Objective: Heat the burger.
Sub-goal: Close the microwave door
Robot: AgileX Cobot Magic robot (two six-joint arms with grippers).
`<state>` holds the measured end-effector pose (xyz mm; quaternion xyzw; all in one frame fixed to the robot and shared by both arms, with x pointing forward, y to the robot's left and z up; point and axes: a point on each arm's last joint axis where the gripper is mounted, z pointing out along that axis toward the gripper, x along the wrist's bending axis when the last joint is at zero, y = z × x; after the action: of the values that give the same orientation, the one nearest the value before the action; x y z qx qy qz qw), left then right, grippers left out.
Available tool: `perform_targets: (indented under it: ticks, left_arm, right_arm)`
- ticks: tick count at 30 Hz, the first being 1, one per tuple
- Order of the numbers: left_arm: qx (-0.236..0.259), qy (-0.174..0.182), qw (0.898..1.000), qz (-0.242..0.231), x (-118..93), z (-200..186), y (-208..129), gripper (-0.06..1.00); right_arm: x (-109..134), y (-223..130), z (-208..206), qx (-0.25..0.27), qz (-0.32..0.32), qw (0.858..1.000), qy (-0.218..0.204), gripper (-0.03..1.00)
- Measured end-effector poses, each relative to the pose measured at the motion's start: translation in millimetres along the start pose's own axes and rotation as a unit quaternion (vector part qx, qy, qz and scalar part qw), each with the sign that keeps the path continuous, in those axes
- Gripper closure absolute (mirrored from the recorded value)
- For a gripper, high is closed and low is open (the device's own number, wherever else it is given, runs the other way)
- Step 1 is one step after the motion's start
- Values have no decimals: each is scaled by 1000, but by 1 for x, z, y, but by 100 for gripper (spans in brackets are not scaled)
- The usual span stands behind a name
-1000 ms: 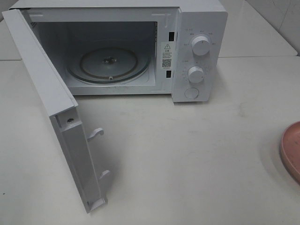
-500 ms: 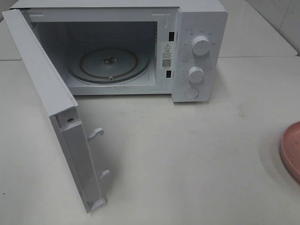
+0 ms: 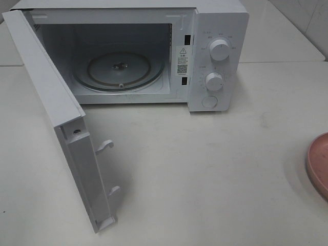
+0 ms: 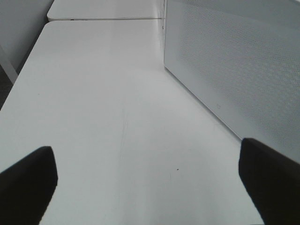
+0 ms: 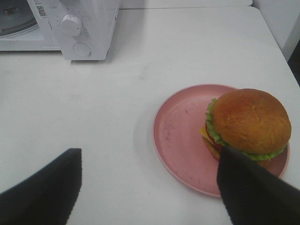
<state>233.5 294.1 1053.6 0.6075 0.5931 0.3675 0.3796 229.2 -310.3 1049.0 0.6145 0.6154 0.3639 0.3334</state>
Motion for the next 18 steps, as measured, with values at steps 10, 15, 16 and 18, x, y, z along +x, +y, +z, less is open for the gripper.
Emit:
perform_targets:
  ticks: [10,15,16,18]
  left_arm:
    - [-37,4,999,-1,1,3,20,10]
    - [-20,5,1000,-5,3,18,33,31]
    - [-9,6,1000,-5,4,25,37,41]
    - [5,7,1000,-7,5,35,41,50]
  right_arm:
    - [0,0,0,0,0,1000,0,21]
    - [0,0,0,0,0,1000,0,21]
    - [0,0,0,0,0,1000,0,21]
    - [0,0,0,0,0,1000,0,21]
